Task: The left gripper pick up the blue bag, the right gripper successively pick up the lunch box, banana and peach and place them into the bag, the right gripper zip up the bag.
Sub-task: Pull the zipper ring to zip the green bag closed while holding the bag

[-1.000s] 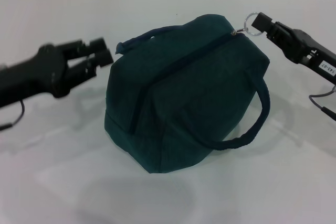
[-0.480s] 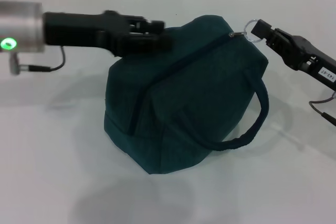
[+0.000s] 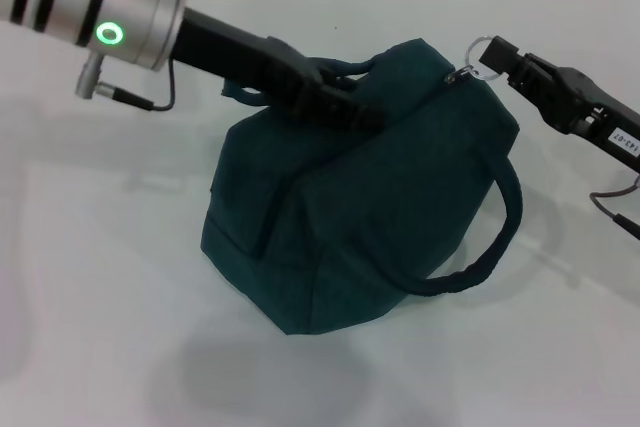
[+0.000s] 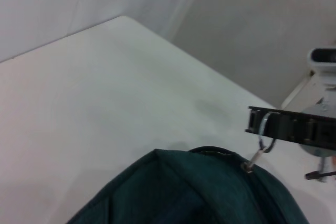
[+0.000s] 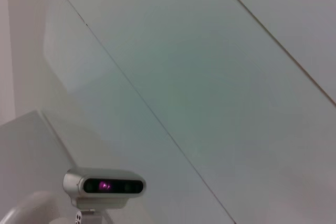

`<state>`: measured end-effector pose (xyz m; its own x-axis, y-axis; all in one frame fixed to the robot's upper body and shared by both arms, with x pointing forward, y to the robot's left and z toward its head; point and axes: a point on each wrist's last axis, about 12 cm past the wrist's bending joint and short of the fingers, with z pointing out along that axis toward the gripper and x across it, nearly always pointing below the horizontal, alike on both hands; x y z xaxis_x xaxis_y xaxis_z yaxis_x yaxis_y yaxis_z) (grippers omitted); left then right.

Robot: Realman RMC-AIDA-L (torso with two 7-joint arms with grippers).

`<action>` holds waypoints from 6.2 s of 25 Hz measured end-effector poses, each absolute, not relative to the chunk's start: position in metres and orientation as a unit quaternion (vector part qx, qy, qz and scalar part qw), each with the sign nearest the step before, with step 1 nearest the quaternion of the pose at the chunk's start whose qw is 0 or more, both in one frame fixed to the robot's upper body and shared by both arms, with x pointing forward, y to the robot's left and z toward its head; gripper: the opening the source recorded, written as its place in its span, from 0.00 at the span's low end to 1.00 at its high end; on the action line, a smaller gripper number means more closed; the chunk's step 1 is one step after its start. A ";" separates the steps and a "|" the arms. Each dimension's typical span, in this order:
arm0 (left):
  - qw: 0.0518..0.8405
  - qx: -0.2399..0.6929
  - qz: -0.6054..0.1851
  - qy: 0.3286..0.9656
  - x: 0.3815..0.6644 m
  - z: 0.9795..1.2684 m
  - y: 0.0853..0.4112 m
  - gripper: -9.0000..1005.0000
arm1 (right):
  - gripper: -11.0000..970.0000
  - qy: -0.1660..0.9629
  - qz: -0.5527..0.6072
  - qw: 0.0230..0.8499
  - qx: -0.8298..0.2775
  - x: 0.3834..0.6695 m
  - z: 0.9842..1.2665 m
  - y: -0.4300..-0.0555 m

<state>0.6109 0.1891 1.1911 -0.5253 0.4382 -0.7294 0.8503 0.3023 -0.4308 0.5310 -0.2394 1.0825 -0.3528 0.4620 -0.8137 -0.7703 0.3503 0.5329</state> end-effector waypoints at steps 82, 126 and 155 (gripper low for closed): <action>0.319 0.440 -0.319 0.777 0.623 1.204 0.162 0.73 | 0.14 0.662 0.503 0.540 -0.128 0.537 1.064 -0.237; 0.301 0.455 -0.372 0.751 0.615 1.219 0.157 0.14 | 0.15 0.680 0.462 0.562 -0.096 0.545 1.061 -0.250; 0.315 0.434 -0.412 0.736 0.603 1.201 0.176 0.13 | 0.16 0.690 0.465 0.542 -0.121 0.532 1.052 -0.250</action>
